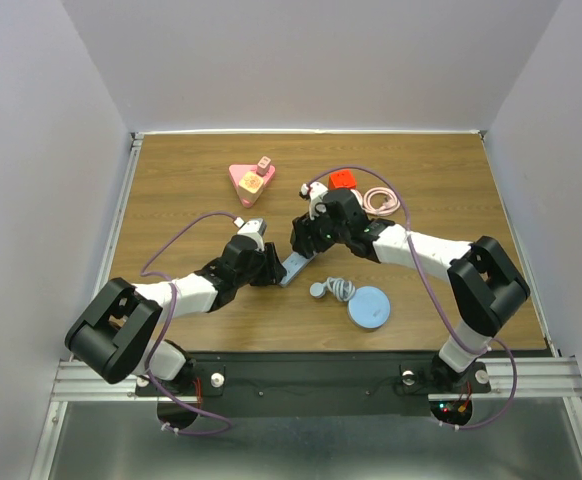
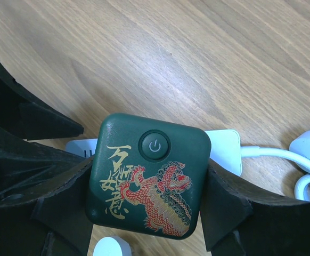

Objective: Insert the plug

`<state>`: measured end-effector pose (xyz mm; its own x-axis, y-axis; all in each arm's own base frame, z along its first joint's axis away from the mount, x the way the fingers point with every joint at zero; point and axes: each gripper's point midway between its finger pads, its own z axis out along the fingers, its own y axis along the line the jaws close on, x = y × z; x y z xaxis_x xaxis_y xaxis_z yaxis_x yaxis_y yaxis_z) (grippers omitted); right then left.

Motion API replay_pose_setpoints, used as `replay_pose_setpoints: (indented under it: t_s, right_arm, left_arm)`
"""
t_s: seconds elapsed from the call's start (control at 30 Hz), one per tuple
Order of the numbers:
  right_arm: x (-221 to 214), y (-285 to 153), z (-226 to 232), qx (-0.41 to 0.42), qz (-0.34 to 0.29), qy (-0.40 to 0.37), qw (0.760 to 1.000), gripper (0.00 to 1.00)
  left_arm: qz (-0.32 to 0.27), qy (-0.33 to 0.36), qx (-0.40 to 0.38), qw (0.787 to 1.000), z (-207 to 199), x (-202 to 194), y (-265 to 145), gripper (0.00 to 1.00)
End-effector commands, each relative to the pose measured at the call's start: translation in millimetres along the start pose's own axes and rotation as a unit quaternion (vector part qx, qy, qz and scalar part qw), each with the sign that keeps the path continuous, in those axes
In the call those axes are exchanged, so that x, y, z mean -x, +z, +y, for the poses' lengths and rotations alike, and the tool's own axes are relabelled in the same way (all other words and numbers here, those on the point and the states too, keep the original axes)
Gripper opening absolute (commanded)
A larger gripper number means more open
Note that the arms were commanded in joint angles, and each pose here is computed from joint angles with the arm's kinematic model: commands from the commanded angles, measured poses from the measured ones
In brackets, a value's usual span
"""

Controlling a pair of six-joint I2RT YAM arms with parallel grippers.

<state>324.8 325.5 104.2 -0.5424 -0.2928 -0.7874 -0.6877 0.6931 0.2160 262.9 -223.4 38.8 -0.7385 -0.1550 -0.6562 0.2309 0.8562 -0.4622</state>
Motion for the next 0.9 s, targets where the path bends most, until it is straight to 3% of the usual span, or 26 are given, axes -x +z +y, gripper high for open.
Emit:
replay_pose_setpoints:
  t_s: [0.0, 0.87]
  right_arm:
    - [30.8, -6.1, 11.3, 0.018, -0.044, -0.009, 0.999, 0.0]
    - [6.1, 13.8, 0.0, 0.002, -0.012, -0.004, 1.0, 0.01]
  left_arm:
    - [0.026, 0.01, 0.021, 0.999, 14.4, -16.7, -2.2, 0.55]
    - [0.027, 0.012, 0.02, 0.999, 14.0, -16.9, -2.8, 0.55]
